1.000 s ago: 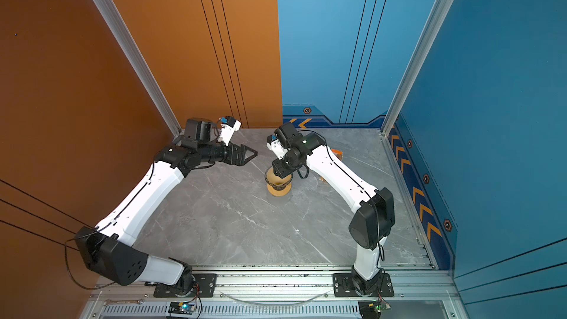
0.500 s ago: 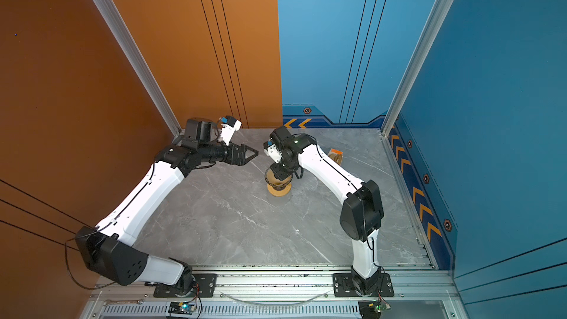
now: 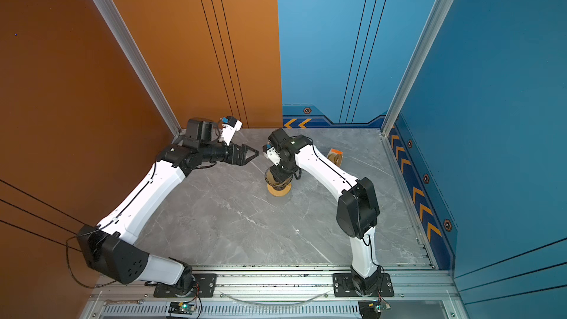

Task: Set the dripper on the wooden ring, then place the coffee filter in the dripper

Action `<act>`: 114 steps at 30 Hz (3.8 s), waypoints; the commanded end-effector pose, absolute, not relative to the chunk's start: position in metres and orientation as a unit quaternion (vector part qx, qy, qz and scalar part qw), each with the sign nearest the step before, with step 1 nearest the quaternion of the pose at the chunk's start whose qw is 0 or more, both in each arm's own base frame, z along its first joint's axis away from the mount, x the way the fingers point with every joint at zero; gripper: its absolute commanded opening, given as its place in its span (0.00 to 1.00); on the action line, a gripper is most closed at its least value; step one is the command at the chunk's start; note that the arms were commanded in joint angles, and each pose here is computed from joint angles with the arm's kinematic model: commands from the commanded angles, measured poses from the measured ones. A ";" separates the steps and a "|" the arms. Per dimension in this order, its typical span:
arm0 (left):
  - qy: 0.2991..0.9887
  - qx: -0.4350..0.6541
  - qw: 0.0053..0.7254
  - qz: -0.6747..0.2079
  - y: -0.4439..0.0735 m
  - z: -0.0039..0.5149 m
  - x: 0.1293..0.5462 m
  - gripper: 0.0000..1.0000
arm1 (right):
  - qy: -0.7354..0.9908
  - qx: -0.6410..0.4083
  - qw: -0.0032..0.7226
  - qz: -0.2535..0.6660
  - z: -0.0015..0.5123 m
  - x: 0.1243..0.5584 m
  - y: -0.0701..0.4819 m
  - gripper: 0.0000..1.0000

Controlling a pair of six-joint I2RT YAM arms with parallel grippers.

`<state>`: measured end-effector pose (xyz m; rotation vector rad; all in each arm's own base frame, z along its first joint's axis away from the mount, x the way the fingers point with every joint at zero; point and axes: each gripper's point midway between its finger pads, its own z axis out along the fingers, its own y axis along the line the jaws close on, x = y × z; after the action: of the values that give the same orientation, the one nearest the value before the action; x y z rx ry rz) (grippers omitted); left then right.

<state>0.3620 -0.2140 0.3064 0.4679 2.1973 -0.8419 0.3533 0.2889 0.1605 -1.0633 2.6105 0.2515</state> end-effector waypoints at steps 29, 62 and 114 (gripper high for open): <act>0.851 0.183 0.358 -0.339 -0.216 0.306 0.361 0.98 | 0.920 -0.352 0.158 0.063 0.141 0.348 0.288 0.41; 0.851 0.181 0.354 -0.344 -0.218 0.305 0.360 0.98 | 0.922 -0.315 0.207 0.082 0.183 0.357 0.292 0.09; 0.850 0.180 0.350 -0.350 -0.221 0.305 0.359 0.98 | 0.933 -0.301 0.176 0.086 0.161 0.357 0.300 0.23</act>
<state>0.3599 -0.2163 0.3074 0.4588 2.2015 -0.8719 0.3633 0.3073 0.1544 -0.8354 2.6228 0.2916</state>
